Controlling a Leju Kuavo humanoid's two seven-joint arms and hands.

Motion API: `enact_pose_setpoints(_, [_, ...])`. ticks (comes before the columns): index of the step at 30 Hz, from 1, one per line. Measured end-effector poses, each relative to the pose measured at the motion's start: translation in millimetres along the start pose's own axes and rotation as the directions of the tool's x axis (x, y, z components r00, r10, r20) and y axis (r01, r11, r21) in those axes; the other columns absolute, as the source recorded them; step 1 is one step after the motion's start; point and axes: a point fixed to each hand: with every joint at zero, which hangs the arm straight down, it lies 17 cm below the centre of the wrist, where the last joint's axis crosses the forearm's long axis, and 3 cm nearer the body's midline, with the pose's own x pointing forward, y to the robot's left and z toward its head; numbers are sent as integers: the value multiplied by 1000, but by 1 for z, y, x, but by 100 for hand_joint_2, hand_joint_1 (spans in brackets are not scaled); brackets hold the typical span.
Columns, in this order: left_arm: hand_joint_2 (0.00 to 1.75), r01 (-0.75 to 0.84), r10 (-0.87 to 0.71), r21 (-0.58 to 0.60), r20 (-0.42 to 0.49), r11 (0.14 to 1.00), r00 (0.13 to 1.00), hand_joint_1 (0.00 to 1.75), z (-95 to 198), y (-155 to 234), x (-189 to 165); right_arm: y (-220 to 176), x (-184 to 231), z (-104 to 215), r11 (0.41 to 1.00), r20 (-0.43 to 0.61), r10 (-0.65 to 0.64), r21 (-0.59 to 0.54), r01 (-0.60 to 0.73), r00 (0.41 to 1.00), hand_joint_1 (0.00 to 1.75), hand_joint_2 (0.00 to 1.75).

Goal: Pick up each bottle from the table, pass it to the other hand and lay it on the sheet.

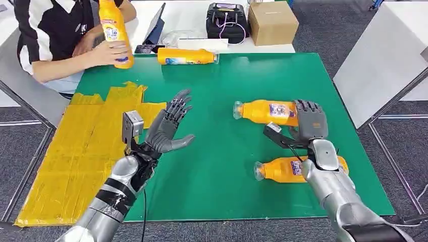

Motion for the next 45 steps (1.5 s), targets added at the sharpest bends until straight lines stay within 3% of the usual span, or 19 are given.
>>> enact_pose_setpoints(7, [175, 6, -6, -6, -1, 1000, 1000, 0, 1, -4, -1, -34, 32, -3, 972, 28, -200, -116, 202, 979, 175, 175])
enact_pose_setpoints(12, [175, 10, -11, -30, -8, 1000, 1000, 0, -1, -15, -3, -47, 62, 1, 870, 76, -473, -115, 479, 878, 175, 175])
enact_pose_setpoints(19, [175, 10, -11, -44, -10, 999, 1000, 0, -3, -23, -5, -60, 85, 5, 823, 122, -541, -128, 554, 832, 175, 175])
enact_pose_setpoints(27, [175, 5, -6, -41, -17, 999, 1000, 0, 1, -25, -9, -37, 128, 18, 700, 134, -709, 12, 714, 692, 175, 175])
enact_pose_setpoints(35, [175, 3, -3, -39, -19, 999, 1000, 0, 5, -28, -11, -2, 233, 56, 560, 158, -829, 260, 787, 537, 175, 175])
enact_pose_setpoints(45, [175, 11, -11, -13, -21, 1000, 1000, 0, 6, -21, -11, 18, 329, 103, 578, 238, -814, 434, 691, 530, 175, 175])
